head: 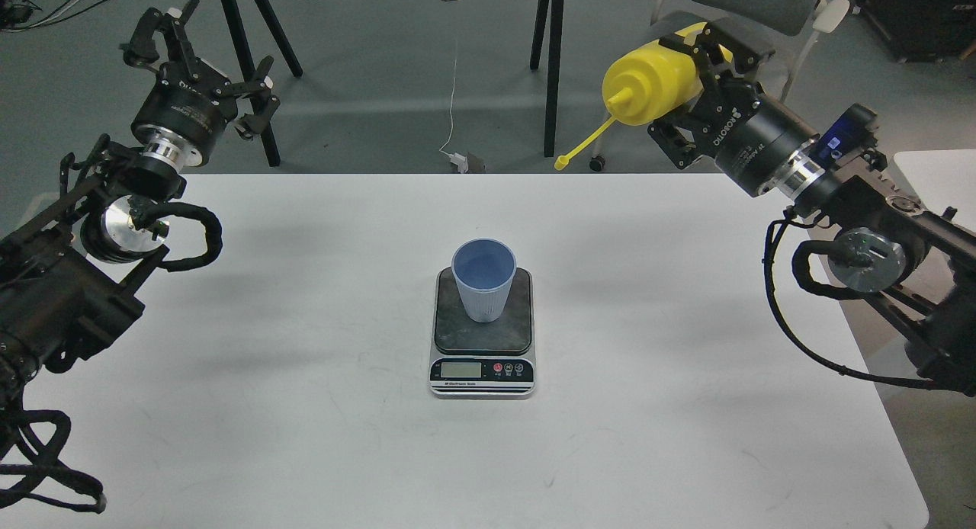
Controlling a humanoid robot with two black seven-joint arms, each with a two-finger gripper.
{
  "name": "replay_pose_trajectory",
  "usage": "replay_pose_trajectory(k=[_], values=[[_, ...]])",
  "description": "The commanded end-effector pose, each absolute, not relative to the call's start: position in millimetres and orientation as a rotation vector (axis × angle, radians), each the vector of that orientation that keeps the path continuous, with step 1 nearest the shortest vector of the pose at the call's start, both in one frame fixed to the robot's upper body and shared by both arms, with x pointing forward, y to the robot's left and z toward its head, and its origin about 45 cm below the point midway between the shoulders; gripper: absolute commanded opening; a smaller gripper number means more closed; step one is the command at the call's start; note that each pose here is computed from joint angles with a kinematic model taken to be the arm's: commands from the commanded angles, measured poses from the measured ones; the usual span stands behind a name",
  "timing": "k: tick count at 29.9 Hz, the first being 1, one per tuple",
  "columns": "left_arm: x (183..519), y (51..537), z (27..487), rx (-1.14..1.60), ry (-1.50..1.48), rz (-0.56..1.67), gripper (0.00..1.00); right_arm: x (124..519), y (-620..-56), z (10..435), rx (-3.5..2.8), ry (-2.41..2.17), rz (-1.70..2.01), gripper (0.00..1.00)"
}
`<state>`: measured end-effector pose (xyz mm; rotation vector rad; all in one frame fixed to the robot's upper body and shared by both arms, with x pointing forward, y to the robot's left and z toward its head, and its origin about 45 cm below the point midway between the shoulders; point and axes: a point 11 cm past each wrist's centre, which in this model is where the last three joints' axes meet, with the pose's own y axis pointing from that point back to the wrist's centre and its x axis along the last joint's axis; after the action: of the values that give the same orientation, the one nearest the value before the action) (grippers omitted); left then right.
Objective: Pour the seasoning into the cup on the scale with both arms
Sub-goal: 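Grasp the yellow bottle and lift it above the cup, right gripper, then tilt the yellow bottle nozzle down over the blue cup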
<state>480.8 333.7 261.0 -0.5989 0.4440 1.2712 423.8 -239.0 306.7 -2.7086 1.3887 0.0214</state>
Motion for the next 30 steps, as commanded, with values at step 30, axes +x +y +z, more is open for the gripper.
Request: replay_pose_trajectory(k=[30], values=[[476, 332, 246, -0.608, 0.477, 1.275, 0.99, 446, -75, 270, -2.873, 0.952, -1.955, 0.46]])
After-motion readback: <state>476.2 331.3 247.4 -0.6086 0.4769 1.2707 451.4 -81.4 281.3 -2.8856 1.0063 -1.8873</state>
